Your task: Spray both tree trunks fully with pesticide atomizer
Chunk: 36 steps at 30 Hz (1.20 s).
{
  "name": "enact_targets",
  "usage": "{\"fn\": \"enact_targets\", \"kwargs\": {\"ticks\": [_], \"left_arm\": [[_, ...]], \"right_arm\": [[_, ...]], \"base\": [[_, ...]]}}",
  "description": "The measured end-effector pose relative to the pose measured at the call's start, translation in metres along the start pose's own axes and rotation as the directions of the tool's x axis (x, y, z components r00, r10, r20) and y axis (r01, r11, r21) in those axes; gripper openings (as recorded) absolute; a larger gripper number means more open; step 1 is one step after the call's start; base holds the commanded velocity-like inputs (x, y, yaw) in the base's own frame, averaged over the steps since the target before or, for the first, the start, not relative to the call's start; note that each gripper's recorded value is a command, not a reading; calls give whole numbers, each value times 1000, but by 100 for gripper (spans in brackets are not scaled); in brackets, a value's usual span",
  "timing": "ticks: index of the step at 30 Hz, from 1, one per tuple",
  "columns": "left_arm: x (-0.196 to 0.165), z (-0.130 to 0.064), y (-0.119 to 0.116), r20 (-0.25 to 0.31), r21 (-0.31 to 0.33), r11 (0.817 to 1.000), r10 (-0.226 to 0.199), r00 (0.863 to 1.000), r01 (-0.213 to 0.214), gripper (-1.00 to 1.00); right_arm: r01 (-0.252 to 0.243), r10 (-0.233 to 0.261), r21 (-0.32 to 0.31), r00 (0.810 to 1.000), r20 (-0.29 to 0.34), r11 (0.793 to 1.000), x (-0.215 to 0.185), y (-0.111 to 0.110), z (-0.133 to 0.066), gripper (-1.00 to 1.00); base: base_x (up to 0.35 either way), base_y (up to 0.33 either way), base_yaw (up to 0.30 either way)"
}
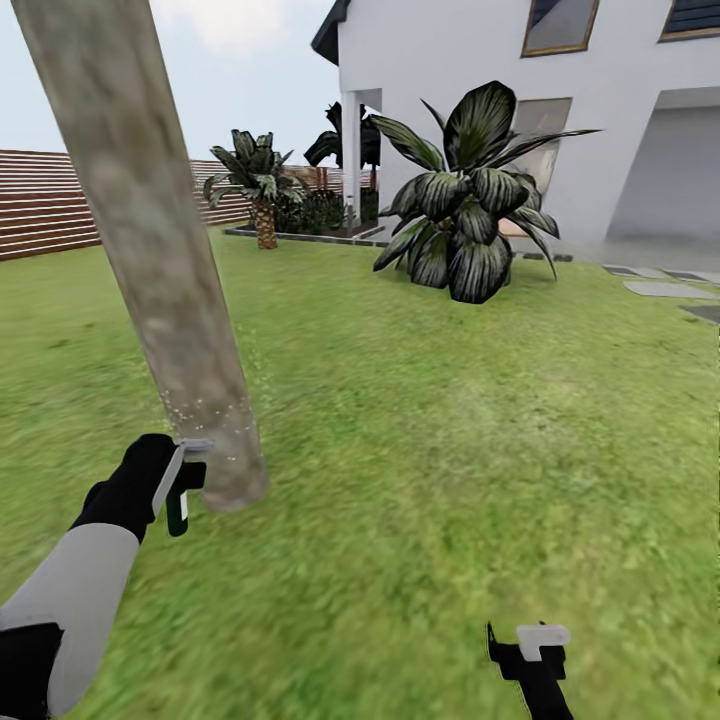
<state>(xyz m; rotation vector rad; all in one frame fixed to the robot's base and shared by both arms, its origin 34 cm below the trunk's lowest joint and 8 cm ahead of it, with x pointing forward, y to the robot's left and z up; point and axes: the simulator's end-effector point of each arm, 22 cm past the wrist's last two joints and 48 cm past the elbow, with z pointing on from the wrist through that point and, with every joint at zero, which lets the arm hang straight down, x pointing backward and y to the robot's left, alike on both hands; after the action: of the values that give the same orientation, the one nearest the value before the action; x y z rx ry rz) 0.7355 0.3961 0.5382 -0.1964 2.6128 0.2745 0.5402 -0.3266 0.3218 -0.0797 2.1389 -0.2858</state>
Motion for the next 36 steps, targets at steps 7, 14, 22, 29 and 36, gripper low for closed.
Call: {"fn": "enact_targets", "kwargs": {"ticks": [7,14,22,29,36], "left_arm": [[-1,-1,1,3,-2,1000,-1,1000,1,-100],[-13,-6,-2,19,5,1000,-4,1000,4,-100],[-23,-14,2,47,-2,1000,-7,999,7,-100],[-25,-15,3,55,-1,1000,-9,998,9,-100],[-15,-10,4,40,-6,1000,-3,999,3,-100]], "right_arm": [[0,0,0,1000,1,1000,0,0,0,100],[0,0,0,1000,1,1000,0,0,0,100],[2,-2,-2,1000,0,1000,0,1,0,100],[2,-2,-2,1000,0,1000,0,1,0,100],[2,-2,-2,1000,1,1000,0,1,0,100]], "base": [[2,-272,0],[129,-255,0],[174,-239,142],[111,-255,275],[156,-249,192]]}}
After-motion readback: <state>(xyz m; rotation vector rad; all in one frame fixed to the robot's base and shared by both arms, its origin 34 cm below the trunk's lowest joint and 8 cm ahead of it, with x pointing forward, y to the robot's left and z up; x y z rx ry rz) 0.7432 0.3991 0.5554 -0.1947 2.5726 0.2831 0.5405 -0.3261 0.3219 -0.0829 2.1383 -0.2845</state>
